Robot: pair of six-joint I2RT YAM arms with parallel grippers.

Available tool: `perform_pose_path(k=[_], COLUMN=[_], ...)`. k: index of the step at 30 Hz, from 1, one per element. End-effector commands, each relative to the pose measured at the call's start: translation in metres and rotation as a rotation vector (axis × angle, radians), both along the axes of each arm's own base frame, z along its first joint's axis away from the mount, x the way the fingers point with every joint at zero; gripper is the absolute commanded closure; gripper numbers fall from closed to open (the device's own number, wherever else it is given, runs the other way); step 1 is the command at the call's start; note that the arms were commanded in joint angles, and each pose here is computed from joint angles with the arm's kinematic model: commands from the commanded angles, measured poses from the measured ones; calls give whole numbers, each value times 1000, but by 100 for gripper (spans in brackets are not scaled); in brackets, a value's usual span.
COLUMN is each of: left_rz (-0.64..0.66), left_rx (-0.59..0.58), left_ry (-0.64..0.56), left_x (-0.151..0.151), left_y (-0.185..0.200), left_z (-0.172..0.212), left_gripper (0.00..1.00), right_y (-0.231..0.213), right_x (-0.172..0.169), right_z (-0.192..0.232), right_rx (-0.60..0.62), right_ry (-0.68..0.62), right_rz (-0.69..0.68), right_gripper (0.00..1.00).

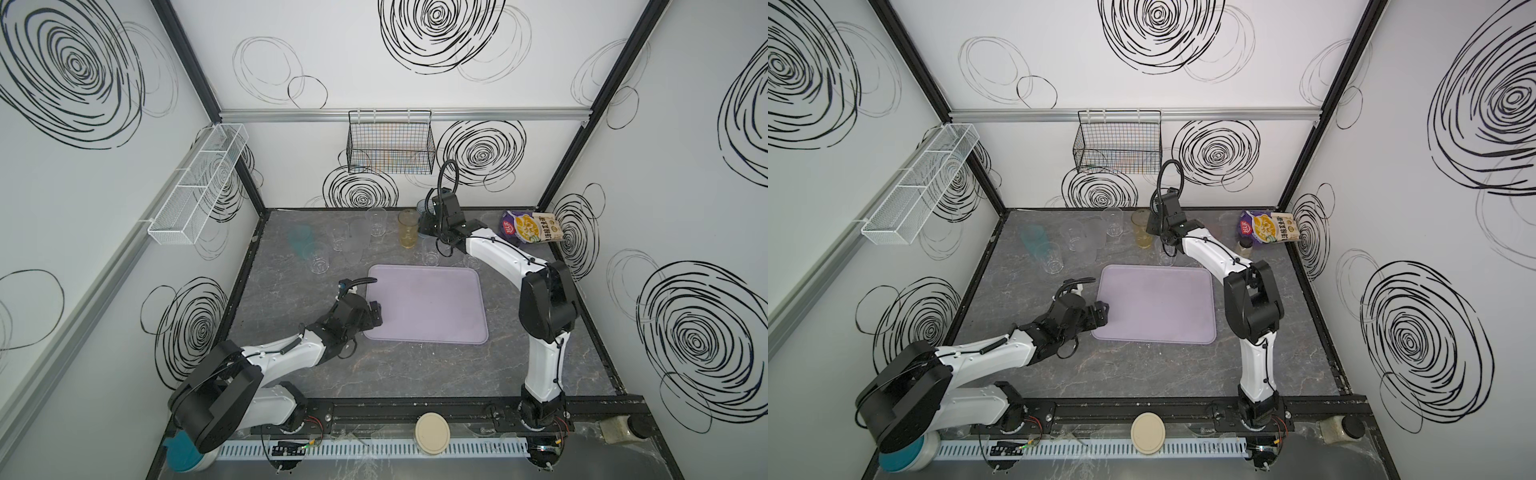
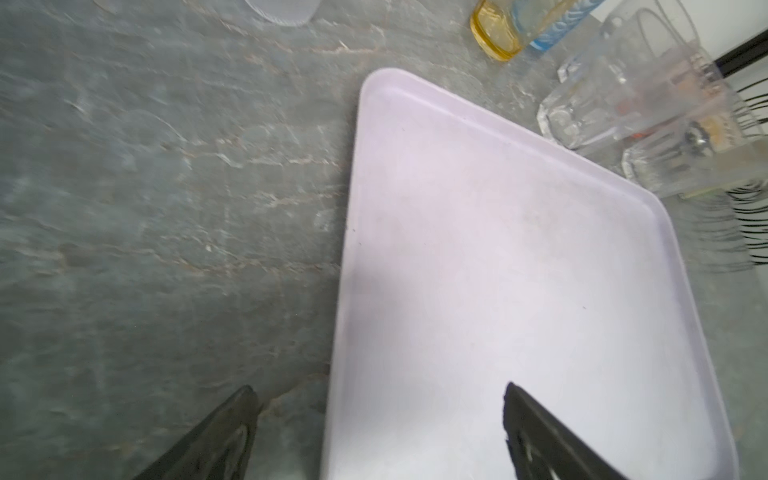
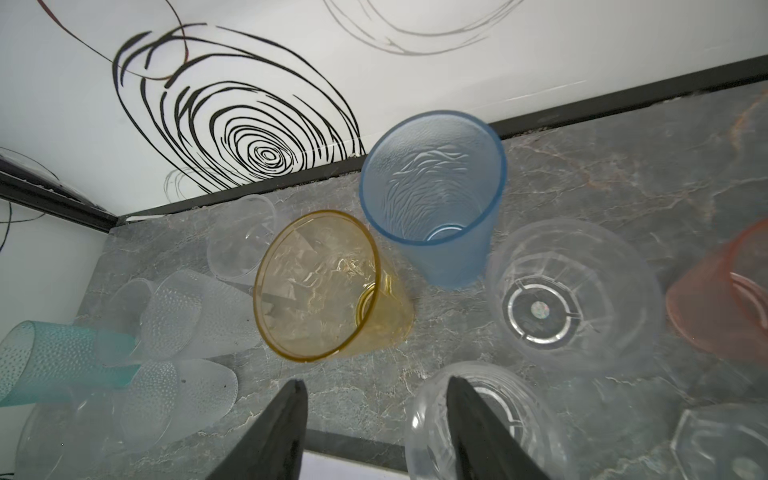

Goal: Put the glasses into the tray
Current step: 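Move the right gripper over the yellow glass while the left arm draws back, then grasp the yellow glass rim with the right gripper and lift it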

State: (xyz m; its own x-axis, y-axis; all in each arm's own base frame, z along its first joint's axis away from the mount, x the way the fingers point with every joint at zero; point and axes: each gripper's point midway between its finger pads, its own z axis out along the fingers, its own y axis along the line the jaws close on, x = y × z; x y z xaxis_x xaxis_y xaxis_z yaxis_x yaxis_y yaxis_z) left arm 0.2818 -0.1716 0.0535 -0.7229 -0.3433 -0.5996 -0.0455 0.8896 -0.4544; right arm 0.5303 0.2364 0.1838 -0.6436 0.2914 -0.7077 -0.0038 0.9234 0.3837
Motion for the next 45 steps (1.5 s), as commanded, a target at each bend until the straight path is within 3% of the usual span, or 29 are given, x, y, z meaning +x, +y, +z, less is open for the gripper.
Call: perform_pose_path(k=[1, 8, 22, 30, 45], left_rz=[-16, -104, -15, 4, 12], left_rx=[-131, -184, -85, -71, -118], left_ry=[11, 63, -99, -108, -98], left_x=[-9, -37, -20, -18, -18], left_y=[-16, -44, -2, 6, 3], left_z=[2, 1, 51, 52, 57], left_gripper=[7, 7, 7, 7, 7], right_y=[8, 7, 13, 18, 25], right_x=[11, 31, 51, 58, 44], right_z=[16, 4, -22, -34, -11], right_rx=[54, 45, 46, 34, -49], right_ry=[-33, -16, 27, 53, 17], right_rz=[-1, -29, -30, -25, -7], right_gripper=[43, 46, 54, 65, 90])
